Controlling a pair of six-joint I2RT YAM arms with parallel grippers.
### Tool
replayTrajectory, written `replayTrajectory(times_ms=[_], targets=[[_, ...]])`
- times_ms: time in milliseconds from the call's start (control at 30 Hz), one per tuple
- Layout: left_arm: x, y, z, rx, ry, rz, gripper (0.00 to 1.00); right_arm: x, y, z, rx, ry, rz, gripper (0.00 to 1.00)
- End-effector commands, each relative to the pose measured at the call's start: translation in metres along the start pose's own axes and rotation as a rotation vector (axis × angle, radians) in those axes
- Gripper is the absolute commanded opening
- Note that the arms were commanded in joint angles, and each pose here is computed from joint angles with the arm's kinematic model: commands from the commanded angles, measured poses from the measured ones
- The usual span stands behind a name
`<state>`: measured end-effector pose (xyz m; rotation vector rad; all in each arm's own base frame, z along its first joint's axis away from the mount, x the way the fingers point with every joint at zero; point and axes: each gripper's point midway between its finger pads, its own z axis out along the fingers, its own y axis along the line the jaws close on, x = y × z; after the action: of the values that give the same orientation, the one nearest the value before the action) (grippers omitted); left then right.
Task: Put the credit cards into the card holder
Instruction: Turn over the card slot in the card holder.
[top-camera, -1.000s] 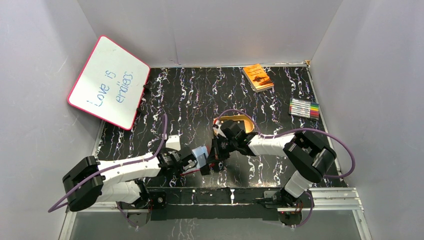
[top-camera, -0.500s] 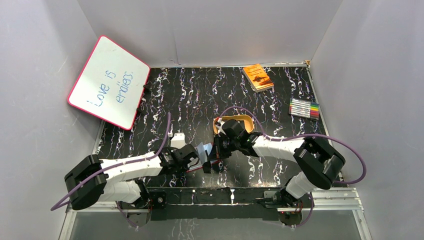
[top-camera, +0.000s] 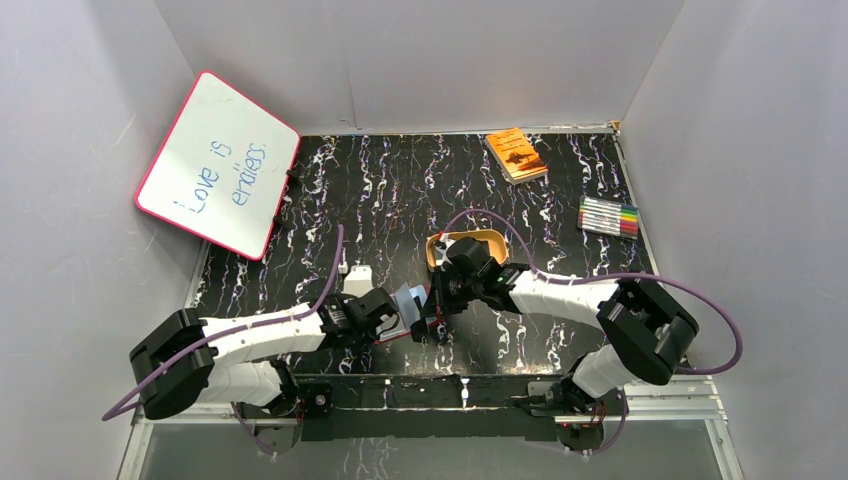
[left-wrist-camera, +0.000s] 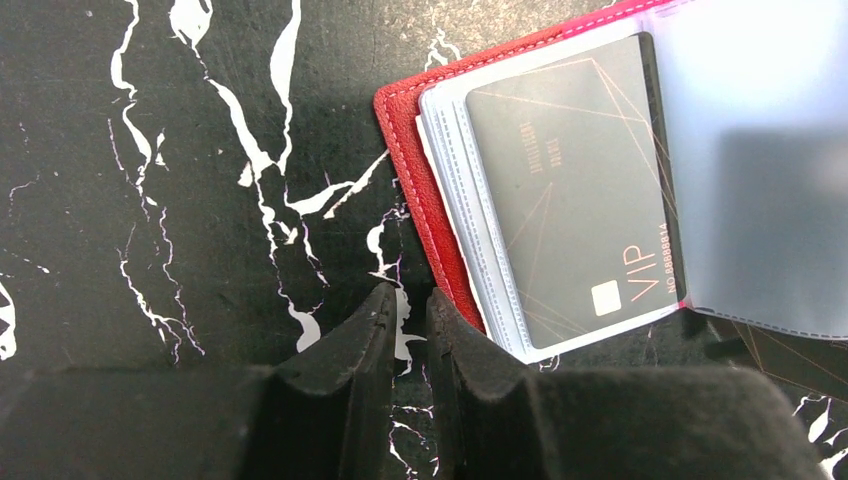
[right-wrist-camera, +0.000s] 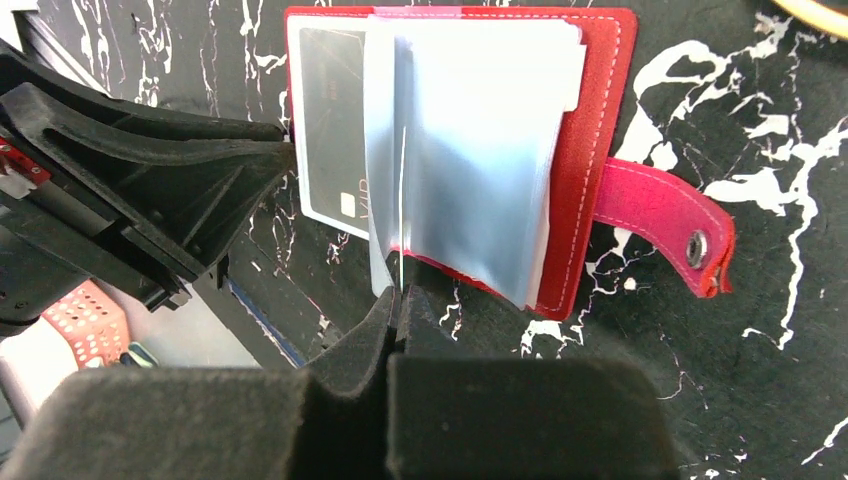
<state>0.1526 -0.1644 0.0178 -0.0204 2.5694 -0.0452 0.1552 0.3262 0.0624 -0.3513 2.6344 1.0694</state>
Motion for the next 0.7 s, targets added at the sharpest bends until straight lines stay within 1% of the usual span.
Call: replayTrajectory(times_ms=[0, 433, 667], targets=[[-0.006, -0.005, -0.001, 0.013, -0.007, 0.006, 0.18, -0.022, 0.022, -0.01, -0.056, -0.057, -0.061, 0.0], [-0.012, -0.012, -0.003, 0.031, -0.015, 0.015, 0.18, -0.024, 0.048, -0.01, -0.182, -0.038, -0.081, 0.0], [-0.015, -0.01, -0.006, 0.022, -0.025, 0.003, 0.18, -0.017, 0.033, 0.006, -0.122, 0.018, -0.038, 0.0]])
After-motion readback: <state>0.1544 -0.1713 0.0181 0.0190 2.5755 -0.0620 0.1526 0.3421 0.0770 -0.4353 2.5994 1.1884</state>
